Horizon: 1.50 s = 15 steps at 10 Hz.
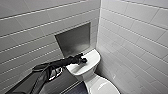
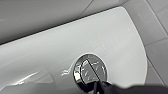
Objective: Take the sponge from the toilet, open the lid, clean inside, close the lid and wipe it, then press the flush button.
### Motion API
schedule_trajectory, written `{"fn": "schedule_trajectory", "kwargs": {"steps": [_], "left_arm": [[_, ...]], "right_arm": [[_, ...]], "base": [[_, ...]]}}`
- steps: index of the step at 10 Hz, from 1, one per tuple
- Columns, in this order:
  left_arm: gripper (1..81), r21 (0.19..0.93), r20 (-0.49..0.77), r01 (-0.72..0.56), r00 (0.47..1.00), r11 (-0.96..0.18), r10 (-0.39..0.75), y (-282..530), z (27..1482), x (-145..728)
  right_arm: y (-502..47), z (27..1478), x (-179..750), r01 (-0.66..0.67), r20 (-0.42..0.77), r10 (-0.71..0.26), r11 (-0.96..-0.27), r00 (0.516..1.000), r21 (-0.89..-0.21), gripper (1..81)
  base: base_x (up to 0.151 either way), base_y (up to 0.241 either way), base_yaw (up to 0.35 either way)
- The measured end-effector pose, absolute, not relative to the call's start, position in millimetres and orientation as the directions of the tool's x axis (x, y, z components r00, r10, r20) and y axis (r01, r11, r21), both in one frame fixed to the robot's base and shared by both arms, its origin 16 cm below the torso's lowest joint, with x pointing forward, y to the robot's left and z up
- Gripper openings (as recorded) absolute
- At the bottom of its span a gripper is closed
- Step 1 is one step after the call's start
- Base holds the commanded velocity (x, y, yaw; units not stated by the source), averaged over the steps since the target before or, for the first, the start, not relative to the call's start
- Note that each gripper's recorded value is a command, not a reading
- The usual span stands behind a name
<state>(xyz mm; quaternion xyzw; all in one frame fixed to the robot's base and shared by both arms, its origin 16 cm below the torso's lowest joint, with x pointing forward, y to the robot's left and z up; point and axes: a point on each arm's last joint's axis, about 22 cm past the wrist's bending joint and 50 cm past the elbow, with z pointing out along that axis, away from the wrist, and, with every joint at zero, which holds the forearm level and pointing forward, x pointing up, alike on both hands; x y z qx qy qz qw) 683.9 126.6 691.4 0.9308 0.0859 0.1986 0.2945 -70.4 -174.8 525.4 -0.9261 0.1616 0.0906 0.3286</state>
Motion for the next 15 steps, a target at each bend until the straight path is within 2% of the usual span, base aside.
{"fn": "schedule_trajectory", "kwargs": {"steps": [2, 5, 9, 12, 15], "left_arm": [[1.0, 0.627, 0.288, -0.001, 0.929, -0.779, 0.231, 116, 711, 660], [1.0, 0.663, 0.312, -0.064, 0.929, -0.746, 0.198, 143, 764, 646], [1.0, 0.705, 0.281, -0.114, 0.951, -0.700, 0.127, 166, 817, 564], [1.0, 0.690, 0.183, -0.042, 0.976, -0.723, 0.118, 209, 795, 457], [1.0, 0.693, 0.076, 0.016, 0.993, -0.720, 0.095, 209, 751, 336]], "right_arm": [[-175, 525, -70, -0.359, -0.274, -0.240, -0.732, 0.931, -0.579, 1.0], [-176, 525, -71, -0.358, -0.273, -0.239, -0.733, 0.932, -0.578, 1.0], [-176, 524, -62, -0.337, -0.245, -0.235, -0.736, 0.941, -0.587, 1.0], [-182, 521, -48, -0.293, -0.184, -0.228, -0.748, 0.956, -0.596, 1.0], [-177, 523, -31, -0.251, -0.122, -0.225, -0.745, 0.967, -0.617, 1.0]], "base": [[0.000, 0.000, 0.000], [0.000, 0.000, 0.000], [0.000, 0.000, 0.000], [0.000, 0.000, 0.000], [0.000, 0.000, 0.000]]}}
